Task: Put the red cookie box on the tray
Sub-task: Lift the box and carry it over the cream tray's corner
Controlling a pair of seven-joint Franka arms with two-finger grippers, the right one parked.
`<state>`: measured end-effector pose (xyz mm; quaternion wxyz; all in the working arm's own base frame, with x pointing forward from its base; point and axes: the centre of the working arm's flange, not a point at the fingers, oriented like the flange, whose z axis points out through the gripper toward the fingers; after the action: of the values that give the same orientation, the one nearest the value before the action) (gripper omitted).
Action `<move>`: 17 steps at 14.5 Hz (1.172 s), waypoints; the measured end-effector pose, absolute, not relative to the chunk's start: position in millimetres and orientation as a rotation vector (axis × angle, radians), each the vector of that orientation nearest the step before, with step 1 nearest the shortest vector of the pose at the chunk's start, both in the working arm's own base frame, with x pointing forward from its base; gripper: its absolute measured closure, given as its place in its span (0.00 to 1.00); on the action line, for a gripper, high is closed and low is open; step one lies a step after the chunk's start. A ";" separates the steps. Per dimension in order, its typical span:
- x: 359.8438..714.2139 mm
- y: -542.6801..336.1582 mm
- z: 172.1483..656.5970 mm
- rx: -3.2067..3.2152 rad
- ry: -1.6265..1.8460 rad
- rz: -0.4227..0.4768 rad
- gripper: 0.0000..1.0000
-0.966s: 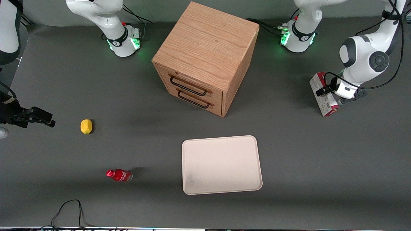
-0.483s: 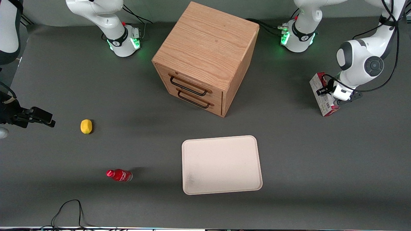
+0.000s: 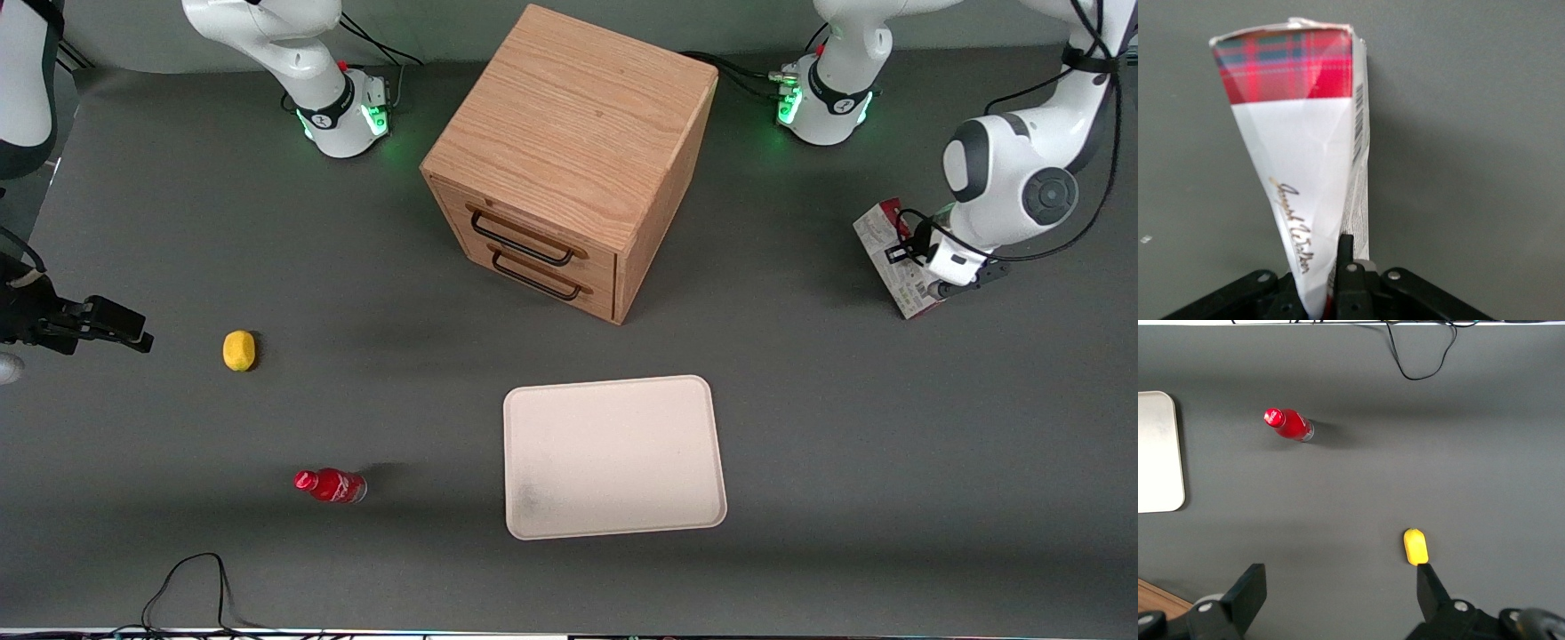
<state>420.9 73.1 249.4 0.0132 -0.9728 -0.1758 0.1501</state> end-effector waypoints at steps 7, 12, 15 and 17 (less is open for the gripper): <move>533.3 37.6 441.9 -3.061 -0.401 0.311 0.93; 574.3 -51.6 569.7 -3.161 -0.216 0.099 0.93; 606.0 -111.7 582.3 -3.189 -0.159 0.047 0.93; 624.1 -161.7 564.6 -3.188 -0.118 0.058 0.93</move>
<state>624.1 -161.7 564.6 -0.0248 -0.9988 -0.0371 0.0180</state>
